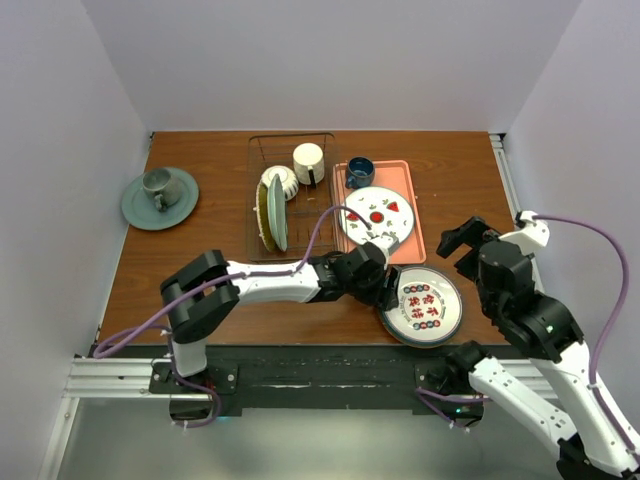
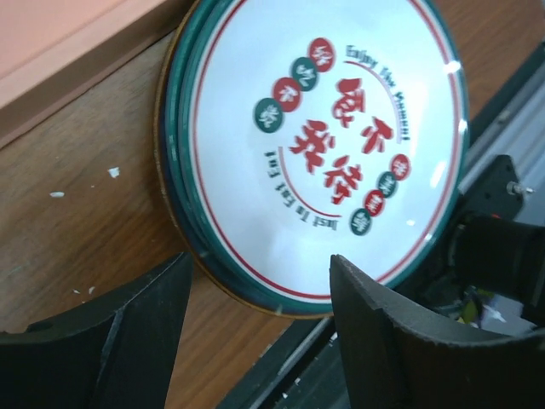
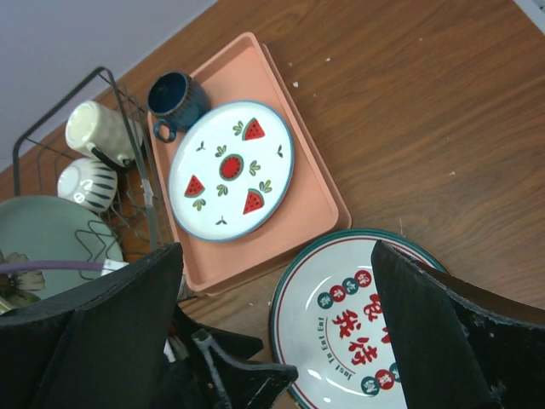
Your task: Load the mixed dishes into the dish rack
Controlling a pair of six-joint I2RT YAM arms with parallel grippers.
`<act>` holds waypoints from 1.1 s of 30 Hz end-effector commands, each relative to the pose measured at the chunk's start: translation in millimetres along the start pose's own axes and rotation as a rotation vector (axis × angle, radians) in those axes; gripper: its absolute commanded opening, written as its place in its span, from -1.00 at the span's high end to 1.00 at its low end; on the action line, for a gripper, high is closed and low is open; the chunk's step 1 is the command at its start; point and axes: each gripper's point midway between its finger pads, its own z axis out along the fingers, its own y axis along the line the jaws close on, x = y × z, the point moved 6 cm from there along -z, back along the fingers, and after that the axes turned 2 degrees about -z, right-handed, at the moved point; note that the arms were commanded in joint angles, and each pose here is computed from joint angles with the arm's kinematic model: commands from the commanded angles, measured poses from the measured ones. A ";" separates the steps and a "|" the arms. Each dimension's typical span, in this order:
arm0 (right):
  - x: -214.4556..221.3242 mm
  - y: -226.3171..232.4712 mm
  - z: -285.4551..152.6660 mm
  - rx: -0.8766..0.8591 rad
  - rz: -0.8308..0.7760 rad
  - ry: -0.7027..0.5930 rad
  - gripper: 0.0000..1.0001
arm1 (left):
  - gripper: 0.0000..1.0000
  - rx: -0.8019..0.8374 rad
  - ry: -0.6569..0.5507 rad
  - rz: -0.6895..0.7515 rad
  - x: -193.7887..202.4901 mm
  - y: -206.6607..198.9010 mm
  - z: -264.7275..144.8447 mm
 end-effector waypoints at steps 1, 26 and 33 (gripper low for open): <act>-11.1 -6.5 -7.2 0.026 -0.006 -0.036 -0.92 | -0.40 -0.063 -0.067 -0.027 -15.3 -2.5 10.6; 4.6 -2.8 0.8 -0.015 -0.006 -0.001 -0.92 | -0.11 -0.381 -0.041 0.044 21.4 39.7 -0.7; 5.4 -2.5 1.9 -0.014 -0.005 -0.001 -0.92 | 0.35 -0.330 -0.066 0.027 10.3 25.0 -8.2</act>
